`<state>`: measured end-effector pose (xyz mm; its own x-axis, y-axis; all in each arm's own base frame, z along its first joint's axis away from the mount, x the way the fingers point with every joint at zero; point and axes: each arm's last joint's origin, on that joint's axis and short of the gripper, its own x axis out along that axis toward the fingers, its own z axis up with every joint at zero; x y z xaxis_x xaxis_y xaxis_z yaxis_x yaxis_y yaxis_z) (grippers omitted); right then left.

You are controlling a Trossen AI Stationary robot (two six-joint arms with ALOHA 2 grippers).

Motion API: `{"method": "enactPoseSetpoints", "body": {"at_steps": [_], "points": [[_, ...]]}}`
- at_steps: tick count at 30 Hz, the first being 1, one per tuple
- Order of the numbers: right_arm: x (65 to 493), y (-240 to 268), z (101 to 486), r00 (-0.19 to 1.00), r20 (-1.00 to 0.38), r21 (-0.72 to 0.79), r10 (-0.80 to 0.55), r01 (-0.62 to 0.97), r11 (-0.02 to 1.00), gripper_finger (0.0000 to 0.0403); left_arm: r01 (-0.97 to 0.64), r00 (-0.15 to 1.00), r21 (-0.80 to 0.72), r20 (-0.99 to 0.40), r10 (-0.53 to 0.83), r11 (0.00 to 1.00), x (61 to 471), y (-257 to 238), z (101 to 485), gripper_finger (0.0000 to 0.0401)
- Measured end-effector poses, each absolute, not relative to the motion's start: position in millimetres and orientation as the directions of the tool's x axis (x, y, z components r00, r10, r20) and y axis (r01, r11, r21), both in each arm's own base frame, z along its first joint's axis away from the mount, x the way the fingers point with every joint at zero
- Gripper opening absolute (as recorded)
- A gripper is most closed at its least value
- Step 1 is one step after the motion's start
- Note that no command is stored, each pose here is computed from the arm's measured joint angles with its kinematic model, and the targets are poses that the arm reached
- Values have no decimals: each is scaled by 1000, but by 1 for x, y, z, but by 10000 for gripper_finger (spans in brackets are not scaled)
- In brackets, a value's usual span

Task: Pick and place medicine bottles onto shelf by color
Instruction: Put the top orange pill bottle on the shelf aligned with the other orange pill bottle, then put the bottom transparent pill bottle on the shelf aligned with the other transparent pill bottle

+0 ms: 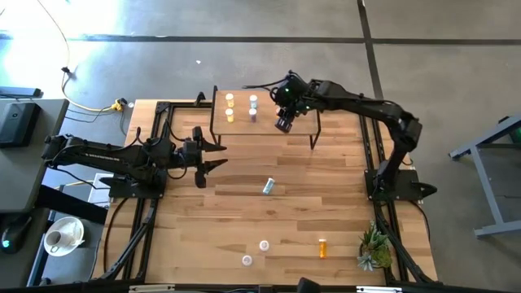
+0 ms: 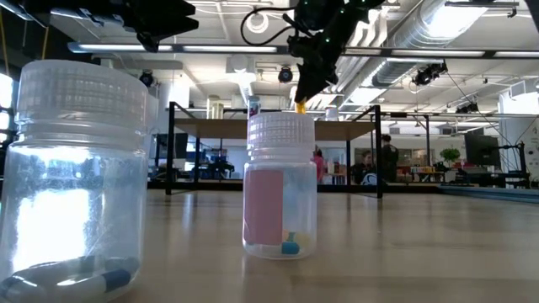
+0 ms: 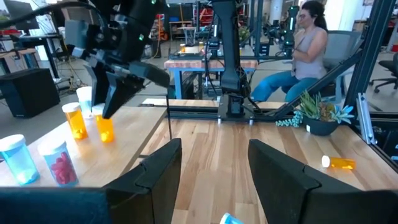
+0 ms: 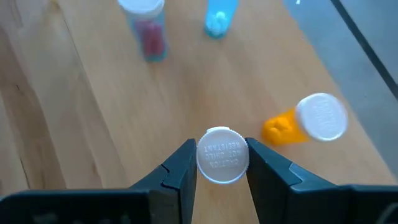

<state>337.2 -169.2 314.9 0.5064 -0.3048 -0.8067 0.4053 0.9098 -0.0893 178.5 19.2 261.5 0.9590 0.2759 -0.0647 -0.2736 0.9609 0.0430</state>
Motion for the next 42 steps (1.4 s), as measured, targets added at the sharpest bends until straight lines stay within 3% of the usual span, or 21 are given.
{"method": "enactPoseSetpoints", "body": {"at_steps": [12, 25, 35, 42], "points": [[338, -171, 313, 504, -811, -72, -299, 421, 904, 108, -273, 959, 44, -68, 276, 961, 178, 19, 261, 175], [338, -171, 312, 491, -813, -99, -313, 413, 905, 166, -273, 959, 45, -69, 275, 961, 179, 19, 261, 175], [332, -168, 346, 499, -807, -90, -316, 426, 900, 169, -272, 959, 46, -74, 275, 961, 178, 19, 261, 175], [327, -150, 351, 457, -846, -77, -275, 405, 911, 169, -261, 951, 61, -156, 267, 963, 178, 19, 253, 175]]}}
